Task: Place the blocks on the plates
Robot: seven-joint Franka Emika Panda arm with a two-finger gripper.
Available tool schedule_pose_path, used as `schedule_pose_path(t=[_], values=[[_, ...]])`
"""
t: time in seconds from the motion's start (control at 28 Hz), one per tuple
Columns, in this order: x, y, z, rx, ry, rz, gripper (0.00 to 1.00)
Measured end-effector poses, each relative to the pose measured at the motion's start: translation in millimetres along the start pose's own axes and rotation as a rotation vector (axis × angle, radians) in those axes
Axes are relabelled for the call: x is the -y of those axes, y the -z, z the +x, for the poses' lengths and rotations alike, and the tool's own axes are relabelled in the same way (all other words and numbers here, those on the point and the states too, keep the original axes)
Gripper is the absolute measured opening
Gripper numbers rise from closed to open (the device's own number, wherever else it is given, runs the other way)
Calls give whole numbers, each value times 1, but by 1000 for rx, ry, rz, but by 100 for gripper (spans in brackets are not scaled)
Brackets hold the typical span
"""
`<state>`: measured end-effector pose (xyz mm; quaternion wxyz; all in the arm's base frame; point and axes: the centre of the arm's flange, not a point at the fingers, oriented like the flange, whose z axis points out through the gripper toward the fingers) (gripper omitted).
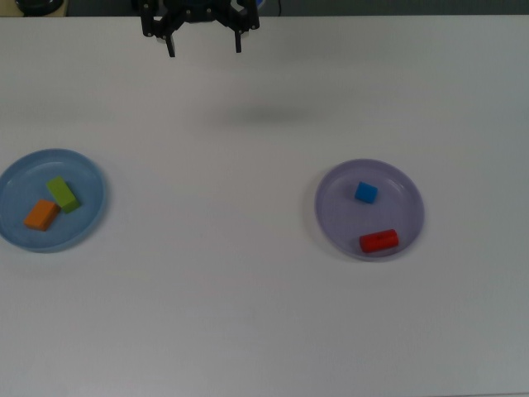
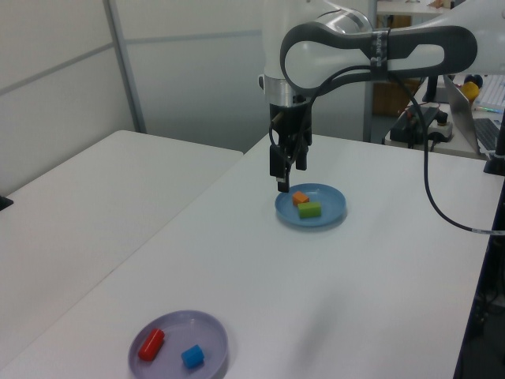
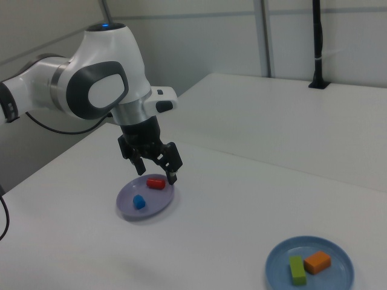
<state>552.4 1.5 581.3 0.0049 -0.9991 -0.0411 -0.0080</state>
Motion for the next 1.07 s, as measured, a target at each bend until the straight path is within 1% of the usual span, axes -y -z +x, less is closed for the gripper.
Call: schedule_pose_path(t=[1.07], values=[[-4, 2, 0, -5, -7, -1, 100]])
